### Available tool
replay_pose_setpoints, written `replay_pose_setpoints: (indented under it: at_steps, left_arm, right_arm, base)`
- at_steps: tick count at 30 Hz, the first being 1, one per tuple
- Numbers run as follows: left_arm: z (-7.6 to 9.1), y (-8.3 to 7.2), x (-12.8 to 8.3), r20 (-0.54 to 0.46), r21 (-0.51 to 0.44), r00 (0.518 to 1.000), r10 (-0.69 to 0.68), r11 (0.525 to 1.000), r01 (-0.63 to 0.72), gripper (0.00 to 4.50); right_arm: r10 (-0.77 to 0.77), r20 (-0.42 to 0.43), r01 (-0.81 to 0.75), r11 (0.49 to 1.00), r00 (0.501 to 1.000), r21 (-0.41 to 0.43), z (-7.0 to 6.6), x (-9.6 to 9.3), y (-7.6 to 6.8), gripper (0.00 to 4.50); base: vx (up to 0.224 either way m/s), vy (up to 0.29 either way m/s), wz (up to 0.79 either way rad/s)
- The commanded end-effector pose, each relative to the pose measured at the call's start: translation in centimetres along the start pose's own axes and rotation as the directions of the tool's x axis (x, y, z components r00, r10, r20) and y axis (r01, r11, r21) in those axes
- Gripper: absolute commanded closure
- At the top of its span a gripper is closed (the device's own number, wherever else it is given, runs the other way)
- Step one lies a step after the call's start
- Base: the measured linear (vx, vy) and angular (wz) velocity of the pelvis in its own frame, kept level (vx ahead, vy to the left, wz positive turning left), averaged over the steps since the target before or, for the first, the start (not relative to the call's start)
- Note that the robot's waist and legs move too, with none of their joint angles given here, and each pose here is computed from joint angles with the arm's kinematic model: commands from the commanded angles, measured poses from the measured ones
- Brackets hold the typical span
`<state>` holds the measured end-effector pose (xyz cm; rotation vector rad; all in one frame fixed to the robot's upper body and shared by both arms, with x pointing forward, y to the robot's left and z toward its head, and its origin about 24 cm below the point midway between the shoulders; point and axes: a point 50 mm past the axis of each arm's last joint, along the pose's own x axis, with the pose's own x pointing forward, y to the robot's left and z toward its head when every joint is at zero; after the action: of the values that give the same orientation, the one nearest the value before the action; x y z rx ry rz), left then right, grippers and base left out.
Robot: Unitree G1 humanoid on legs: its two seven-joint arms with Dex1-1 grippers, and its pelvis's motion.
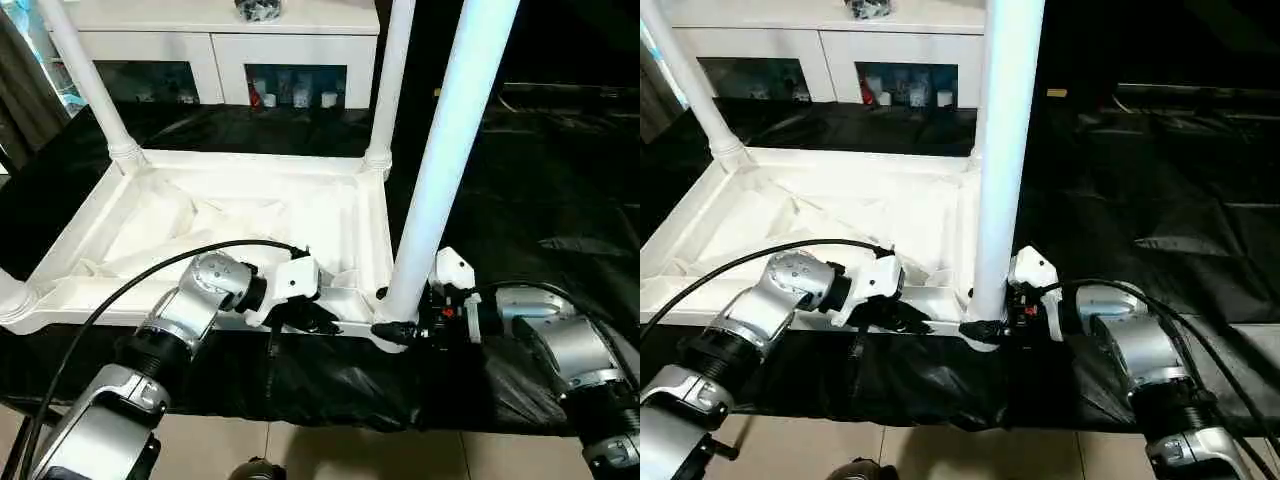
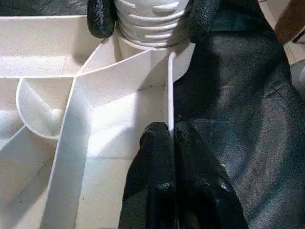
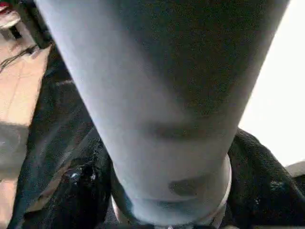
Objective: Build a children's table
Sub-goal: Rotate leg to tighten
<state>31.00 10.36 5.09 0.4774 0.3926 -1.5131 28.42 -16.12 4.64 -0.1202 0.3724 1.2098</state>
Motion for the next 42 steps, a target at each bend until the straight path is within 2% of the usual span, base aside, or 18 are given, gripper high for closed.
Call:
replay_pose_setpoints:
  at_steps: [1, 2, 6, 8, 9, 11, 13, 14, 15, 19, 20, 22, 26, 29, 33, 37, 41, 42]
  left_arm:
    - [1.6, 0.7, 1.2, 0.051, -0.01, 0.996, 0.075, 0.997, -0.075, 4.5]
    - [1.7, 1.4, 1.8, 0.052, -0.053, 0.987, 0.153, 0.987, -0.151, 4.5]
    - [2.2, 2.1, 2.8, 0.05, -0.1, 0.968, 0.247, 0.965, -0.241, 4.5]
    - [3.4, 2.7, 4.8, 0.048, -0.139, 0.94, 0.339, 0.934, -0.329, 4.5]
    - [3.4, 2.7, 4.8, 0.048, -0.139, 0.94, 0.339, 0.934, -0.329, 4.5]
    - [4.4, 2.8, 5.9, 0.053, -0.141, 0.928, 0.368, 0.923, -0.358, 4.5]
    - [4.8, 2.8, 6.4, 0.059, -0.136, 0.925, 0.374, 0.921, -0.364, 4.5]
    - [5.0, 2.7, 6.6, 0.059, -0.124, 0.927, 0.371, 0.924, -0.362, 4.5]
    - [5.1, 2.7, 6.7, 0.059, -0.112, 0.929, 0.365, 0.927, -0.357, 4.5]
    - [4.9, 2.7, 6.4, 0.047, -0.101, 0.936, 0.35, 0.934, -0.344, 4.5]
    - [4.6, 2.6, 6.1, 0.049, -0.095, 0.941, 0.334, 0.94, -0.328, 4.5]
    - [4.4, 2.5, 5.8, 0.049, -0.085, 0.947, 0.319, 0.946, -0.314, 4.5]
    - [3.3, 1.7, 4.8, 0.046, -0.056, 0.972, 0.229, 0.973, -0.226, 4.5]
    - [2.9, 1.2, 4.1, 0.053, -0.041, 0.985, 0.166, 0.986, -0.164, 4.5]
    - [2.1, 0.6, 2.6, 0.045, -0.007, 0.996, 0.082, 0.997, -0.082, 4.5]
    - [1.6, 0.1, 1.1, 0.058, -0.001, 0.998, 0.002, 1.0, -0.002, 4.5]
    - [1.3, -0.2, 0.5, 0.048, 0.009, 0.998, -0.042, 0.999, 0.042, 4.5]
    - [1.3, -0.2, 0.4, 0.044, 0.012, 0.998, -0.046, 0.999, 0.046, 4.5]
  right_arm:
    - [-0.087, 0.018, 0.086, 0.995, 0.996, 0.051, -0.2, 1.3, -0.1, 1.75]
    - [-0.205, 0.025, 0.203, 0.976, 0.978, 0.083, -0.4, 1.8, -0.8, 1.75]
    - [-0.355, 0.032, 0.348, 0.927, 0.934, 0.141, -0.6, 2.7, -1.5, 1.76]
    - [-0.497, 0.023, 0.485, 0.854, 0.867, 0.187, -0.3, 4.7, -2.1, 1.76]
    - [-0.497, 0.023, 0.485, 0.854, 0.867, 0.187, -0.3, 4.7, -2.1, 1.76]
    - [-0.588, 0.022, 0.572, 0.794, 0.809, 0.206, 0.3, 5.9, -2.5, 1.76]
    - [-0.61, 0.028, 0.588, 0.775, 0.792, 0.232, 0.5, 6.5, -2.5, 1.76]
    - [-0.612, 0.036, 0.59, 0.775, 0.79, 0.227, 0.7, 6.7, -2.4, 1.76]
    - [-0.611, 0.044, 0.589, 0.778, 0.791, 0.218, 0.9, 6.8, -2.4, 1.21]
    - [-0.592, 0.082, 0.565, 0.795, 0.801, 0.219, 1.1, 6.2, -2.5, 1.01]
    - [-0.587, 0.094, 0.56, 0.801, 0.804, 0.211, 1.1, 5.7, -2.7, 0.72]
    - [-0.582, 0.101, 0.557, 0.807, 0.807, 0.195, 1.2, 5.3, -2.9, 0.59]
    - [-0.465, 0.106, 0.452, 0.883, 0.879, 0.126, 1.1, 4.1, -2.7, 0.59]
    - [-0.409, 0.081, 0.405, 0.912, 0.909, 0.059, 0.8, 3.4, -2.6, 0.59]
    - [-0.22, 0.072, 0.22, 0.975, 0.973, 0.009, 0.8, 2.4, -1.5, 0.59]
    - [-0.011, 0.032, 0.011, 1.0, 0.999, 0.002, 0.7, 1.1, -0.3, 0.59]
    - [0.089, -0.02, -0.09, 0.996, 0.996, -0.013, 0.2, 0.4, 0.4, 0.59]
    - [0.101, -0.026, -0.102, 0.995, 0.995, -0.014, 0.2, 0.3, 0.5, 0.75]
  base:
    - [0.0, 0.0, 0.0]
    - [0.0, 0.0, 0.0]
    - [0.0, 0.0, 0.0]
    - [0.0, 0.0, 0.0]
    - [0.0, 0.0, 0.0]
    - [0.0, 0.0, 0.0]
    - [0.0, 0.0, 0.0]
    - [0.0, 0.0, 0.0]
    - [0.0, 0.0, 0.0]
    - [0.0, 0.0, 0.0]
    - [0.0, 0.0, 0.0]
    - [0.0, 0.0, 0.0]
    - [0.0, 0.0, 0.0]
    - [0.0, 0.0, 0.0]
    - [0.0, 0.0, 0.0]
    - [0.0, 0.0, 0.0]
    - [0.0, 0.0, 0.0]
    - [0.0, 0.0, 0.0]
